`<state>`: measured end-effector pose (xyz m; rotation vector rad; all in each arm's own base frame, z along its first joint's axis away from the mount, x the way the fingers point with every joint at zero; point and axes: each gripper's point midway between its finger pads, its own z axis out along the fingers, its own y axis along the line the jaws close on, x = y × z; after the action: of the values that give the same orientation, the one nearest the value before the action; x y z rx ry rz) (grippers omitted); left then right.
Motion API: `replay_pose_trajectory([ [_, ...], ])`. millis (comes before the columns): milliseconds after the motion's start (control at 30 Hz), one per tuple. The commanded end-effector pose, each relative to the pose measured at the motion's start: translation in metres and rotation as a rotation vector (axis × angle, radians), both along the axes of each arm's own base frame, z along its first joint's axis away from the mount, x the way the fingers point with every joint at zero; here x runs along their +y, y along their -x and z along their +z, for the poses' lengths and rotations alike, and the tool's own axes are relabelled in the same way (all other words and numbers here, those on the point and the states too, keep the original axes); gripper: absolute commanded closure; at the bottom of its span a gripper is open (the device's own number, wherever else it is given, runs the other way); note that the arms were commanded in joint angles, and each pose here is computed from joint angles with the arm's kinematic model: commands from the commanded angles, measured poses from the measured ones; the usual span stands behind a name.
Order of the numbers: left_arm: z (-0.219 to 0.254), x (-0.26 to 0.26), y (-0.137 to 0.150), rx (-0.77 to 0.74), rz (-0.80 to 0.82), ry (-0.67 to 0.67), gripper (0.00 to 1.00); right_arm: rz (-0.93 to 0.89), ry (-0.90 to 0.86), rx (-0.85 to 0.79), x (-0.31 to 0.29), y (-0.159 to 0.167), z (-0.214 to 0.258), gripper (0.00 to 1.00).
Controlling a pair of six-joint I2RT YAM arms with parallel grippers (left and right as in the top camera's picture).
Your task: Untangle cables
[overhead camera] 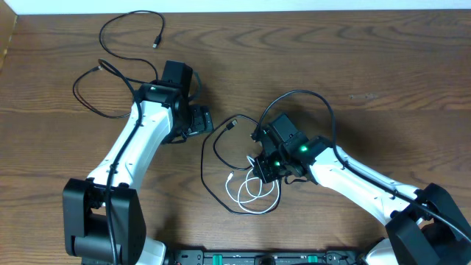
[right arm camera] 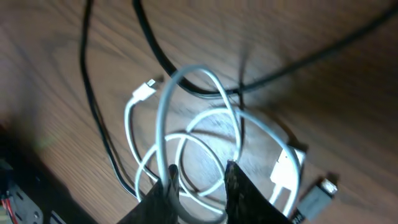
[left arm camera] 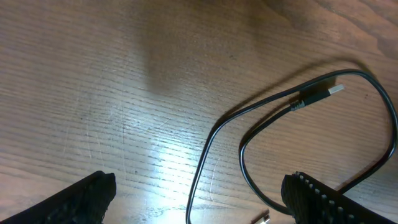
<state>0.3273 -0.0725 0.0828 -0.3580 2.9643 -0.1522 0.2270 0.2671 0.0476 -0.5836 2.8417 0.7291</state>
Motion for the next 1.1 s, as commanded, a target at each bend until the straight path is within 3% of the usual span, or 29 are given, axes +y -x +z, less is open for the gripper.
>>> replay_pose_trajectory([
  [0, 0.001, 0.003, 0.0, -0.001, 0.013, -0.01, 0.1, 0.032, -0.052, -0.003, 0.01, 0.002, 0.007, 0.98],
  [167, 0.0, 0.003, 0.004, 0.018, 0.012, -0.01, 0.09, 0.049, -0.124, 0.021, 0.02, 0.002, 0.029, 0.99],
  [333, 0.0, 0.003, 0.006, 0.022, 0.012, -0.011, 0.09, 0.023, -0.234, -0.036, 0.019, -0.013, 0.104, 0.99],
  [600, 0.0, 0.003, 0.006, 0.024, 0.012, -0.011, 0.09, -0.036, -0.433, -0.381, -0.015, -0.02, 0.269, 0.99],
  [733, 0.001, -0.014, 0.01, 0.041, -0.057, 0.078, 0.09, -0.229, -0.427, -0.657, -0.066, -0.022, 0.334, 0.99],
  [867, 0.013, -0.045, 0.01, 0.01, -0.192, 0.25, 0.09, -0.401, -0.39, -0.691, -0.1, -0.015, 0.343, 0.99],
  [1067, 0.052, -0.069, 0.001, -0.094, -0.246, 0.393, 0.09, -0.366, -0.37, -0.619, -0.099, -0.002, 0.327, 0.99],
])
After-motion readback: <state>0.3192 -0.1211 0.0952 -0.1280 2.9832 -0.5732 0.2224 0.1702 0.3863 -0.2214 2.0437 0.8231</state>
